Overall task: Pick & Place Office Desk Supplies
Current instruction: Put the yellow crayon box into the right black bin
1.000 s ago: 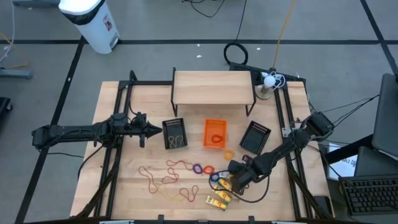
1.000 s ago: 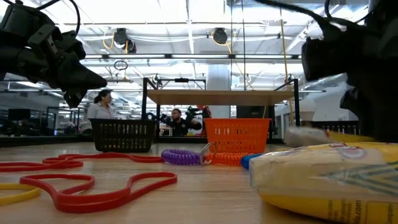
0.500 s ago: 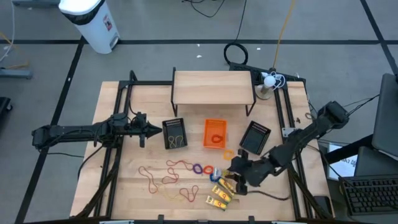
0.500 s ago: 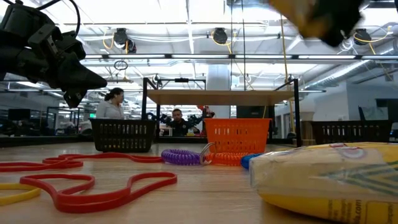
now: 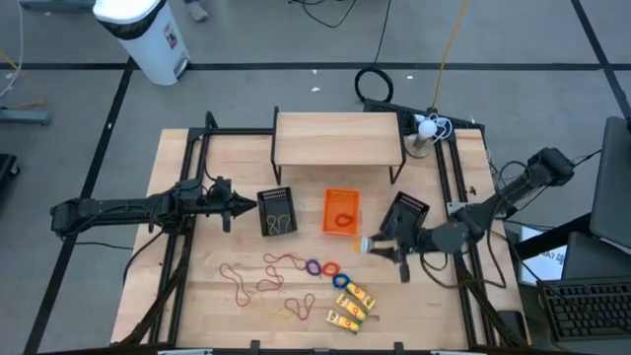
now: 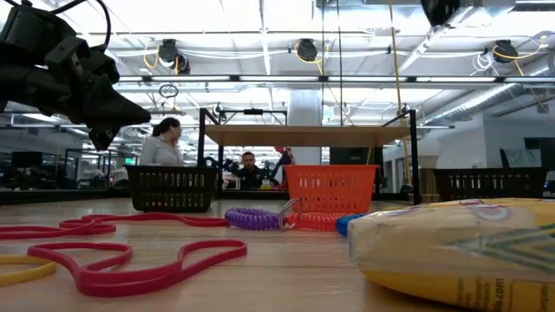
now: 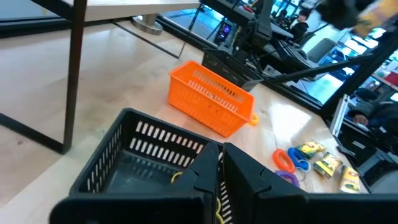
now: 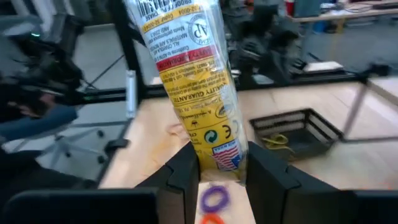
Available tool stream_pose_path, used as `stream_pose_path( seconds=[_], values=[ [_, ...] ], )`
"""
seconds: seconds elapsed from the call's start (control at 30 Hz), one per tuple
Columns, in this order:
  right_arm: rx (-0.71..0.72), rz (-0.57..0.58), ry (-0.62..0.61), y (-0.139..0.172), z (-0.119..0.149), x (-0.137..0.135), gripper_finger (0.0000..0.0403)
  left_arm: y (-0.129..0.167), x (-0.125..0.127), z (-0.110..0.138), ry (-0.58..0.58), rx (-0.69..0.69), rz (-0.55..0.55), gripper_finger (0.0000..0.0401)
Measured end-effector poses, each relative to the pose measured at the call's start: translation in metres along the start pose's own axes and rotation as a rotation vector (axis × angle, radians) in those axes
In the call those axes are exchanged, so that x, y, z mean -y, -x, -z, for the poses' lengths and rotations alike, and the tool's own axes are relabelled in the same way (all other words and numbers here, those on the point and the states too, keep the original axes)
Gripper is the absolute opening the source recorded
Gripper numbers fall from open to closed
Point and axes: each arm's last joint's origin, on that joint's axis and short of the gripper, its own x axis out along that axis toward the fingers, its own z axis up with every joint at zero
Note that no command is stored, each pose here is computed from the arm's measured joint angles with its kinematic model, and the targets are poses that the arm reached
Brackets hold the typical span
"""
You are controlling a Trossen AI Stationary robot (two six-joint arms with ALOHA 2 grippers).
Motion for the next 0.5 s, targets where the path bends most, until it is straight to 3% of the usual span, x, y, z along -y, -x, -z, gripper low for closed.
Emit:
stream_pose_path(
  seconds=[0.5],
  values=[
    [-0.201,0.188,-0.041,0.005,0.087,0.052,0.0093,0.0,0.0,0.0,0.032,0.001,-0.001,0.0024]
  ],
)
